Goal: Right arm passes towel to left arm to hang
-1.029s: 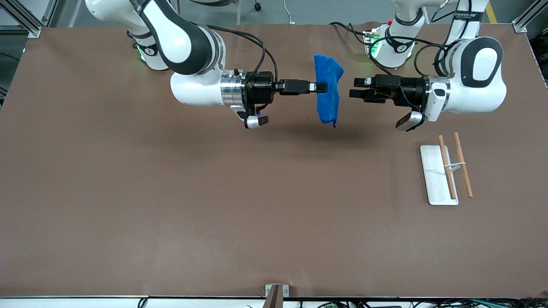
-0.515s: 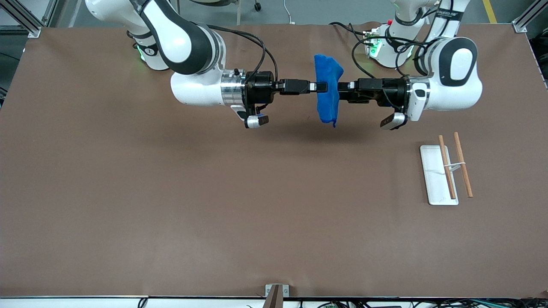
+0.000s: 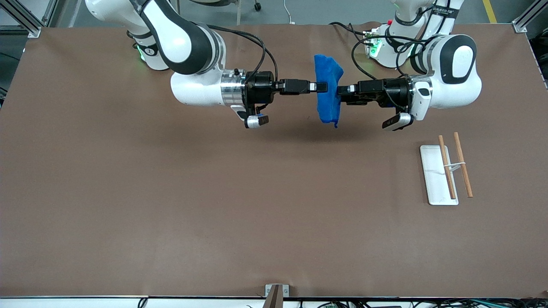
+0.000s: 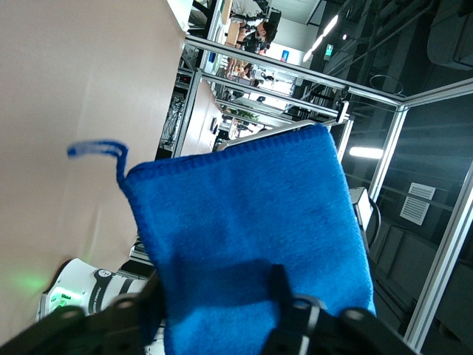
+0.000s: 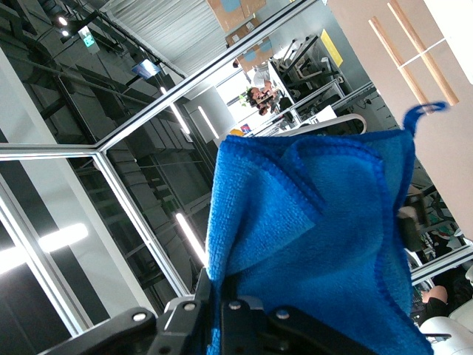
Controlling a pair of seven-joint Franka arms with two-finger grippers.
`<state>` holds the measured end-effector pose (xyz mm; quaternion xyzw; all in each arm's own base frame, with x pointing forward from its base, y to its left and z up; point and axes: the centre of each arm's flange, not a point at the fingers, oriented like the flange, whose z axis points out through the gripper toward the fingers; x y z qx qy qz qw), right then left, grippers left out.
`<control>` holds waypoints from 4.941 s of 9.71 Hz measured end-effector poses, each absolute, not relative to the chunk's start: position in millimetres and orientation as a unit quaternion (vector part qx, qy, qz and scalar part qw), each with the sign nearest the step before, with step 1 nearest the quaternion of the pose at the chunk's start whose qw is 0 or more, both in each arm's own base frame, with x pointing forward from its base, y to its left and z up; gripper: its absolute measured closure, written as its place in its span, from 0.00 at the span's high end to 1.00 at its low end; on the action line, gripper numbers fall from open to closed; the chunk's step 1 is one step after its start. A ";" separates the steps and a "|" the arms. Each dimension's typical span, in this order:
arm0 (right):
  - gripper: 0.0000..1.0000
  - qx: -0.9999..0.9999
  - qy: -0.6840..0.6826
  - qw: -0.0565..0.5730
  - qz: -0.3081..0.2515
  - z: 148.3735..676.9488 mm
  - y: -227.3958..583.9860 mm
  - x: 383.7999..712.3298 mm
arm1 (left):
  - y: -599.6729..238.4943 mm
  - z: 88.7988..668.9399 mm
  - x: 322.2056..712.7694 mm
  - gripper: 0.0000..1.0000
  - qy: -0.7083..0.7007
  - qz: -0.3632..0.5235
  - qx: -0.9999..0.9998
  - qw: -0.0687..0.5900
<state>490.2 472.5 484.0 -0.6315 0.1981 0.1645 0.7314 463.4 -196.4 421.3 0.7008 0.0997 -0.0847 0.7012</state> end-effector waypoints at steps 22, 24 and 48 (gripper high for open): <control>1.00 -0.991 0.119 0.029 -0.048 502.1 17.0 640.2 | 144.4 460.0 586.0 0.03 -0.041 0.046 0.967 0.248; 1.00 -0.988 0.148 0.030 -0.043 543.1 -38.7 632.8 | 215.7 427.4 579.0 0.03 -0.073 0.060 0.971 0.219; 1.00 -0.996 0.090 0.000 -0.006 649.5 -86.9 540.1 | -0.6 670.1 566.2 1.00 -0.041 0.076 0.996 0.016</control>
